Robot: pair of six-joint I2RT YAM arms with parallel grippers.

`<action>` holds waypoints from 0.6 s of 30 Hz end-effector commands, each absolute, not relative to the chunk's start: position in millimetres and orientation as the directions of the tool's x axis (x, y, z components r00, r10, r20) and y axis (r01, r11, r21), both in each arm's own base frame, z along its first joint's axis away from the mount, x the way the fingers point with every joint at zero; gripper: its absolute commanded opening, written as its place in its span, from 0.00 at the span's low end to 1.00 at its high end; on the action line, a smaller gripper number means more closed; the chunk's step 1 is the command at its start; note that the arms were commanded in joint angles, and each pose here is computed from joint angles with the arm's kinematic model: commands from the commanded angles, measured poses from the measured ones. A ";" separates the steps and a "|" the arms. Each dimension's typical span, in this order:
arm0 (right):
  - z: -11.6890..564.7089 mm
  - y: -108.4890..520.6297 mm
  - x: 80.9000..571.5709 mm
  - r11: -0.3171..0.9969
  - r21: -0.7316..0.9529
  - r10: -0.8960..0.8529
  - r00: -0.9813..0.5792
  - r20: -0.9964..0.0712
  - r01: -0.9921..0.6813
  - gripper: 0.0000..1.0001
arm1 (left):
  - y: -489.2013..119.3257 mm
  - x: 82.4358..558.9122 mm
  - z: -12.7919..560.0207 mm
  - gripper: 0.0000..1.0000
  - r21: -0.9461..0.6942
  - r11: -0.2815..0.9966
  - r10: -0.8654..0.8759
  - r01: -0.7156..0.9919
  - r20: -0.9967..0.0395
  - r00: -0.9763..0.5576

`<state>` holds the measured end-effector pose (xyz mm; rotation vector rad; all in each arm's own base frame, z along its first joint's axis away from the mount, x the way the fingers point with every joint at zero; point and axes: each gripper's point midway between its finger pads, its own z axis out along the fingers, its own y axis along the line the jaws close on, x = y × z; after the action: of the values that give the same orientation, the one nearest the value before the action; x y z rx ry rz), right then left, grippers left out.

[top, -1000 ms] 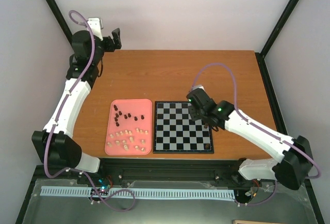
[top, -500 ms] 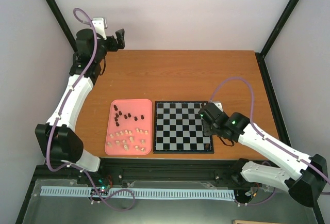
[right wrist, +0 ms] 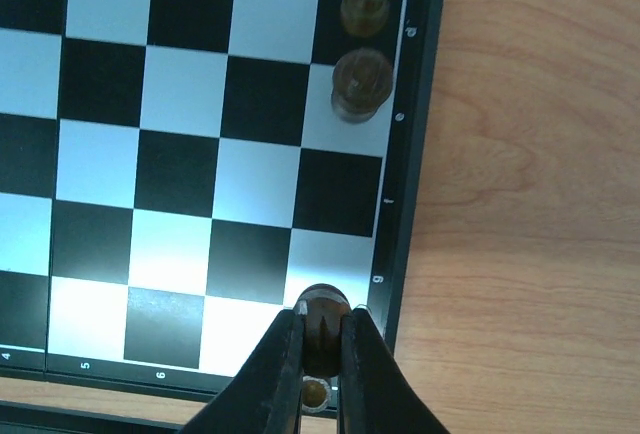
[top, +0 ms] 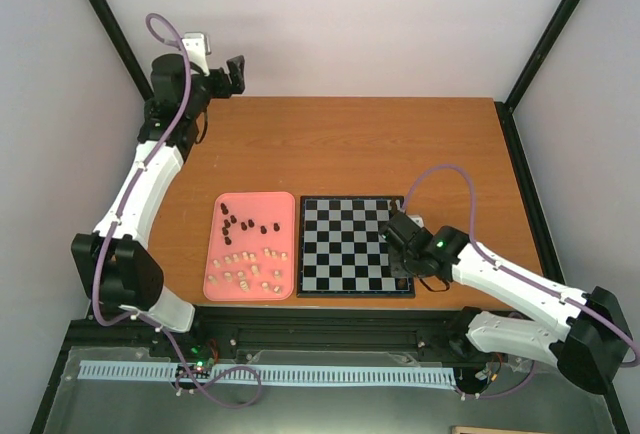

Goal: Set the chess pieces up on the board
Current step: Place the chess piece on the chessboard.

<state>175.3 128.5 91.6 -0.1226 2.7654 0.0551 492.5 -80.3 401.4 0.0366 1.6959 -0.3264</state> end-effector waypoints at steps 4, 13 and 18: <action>71.5 135.8 164.7 0.996 0.042 -0.061 -0.941 -0.333 -0.080 0.03 | -87.3 496.0 422.4 1.00 -0.201 0.950 -0.178 0.238 -0.977 -0.115; 58.3 129.5 167.2 0.999 -0.015 -0.050 -0.934 -0.353 -0.048 0.03 | -87.8 495.1 423.0 1.00 -0.196 0.951 -0.173 0.240 -0.978 -0.114; 56.3 124.2 170.6 1.000 -0.025 -0.027 -0.924 -0.383 -0.019 0.03 | -87.9 494.9 423.4 1.00 -0.194 0.951 -0.171 0.241 -0.979 -0.113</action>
<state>163.1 128.6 55.2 -0.1002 2.8064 -0.0043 497.2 -83.3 399.4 0.0417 1.7007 -0.3323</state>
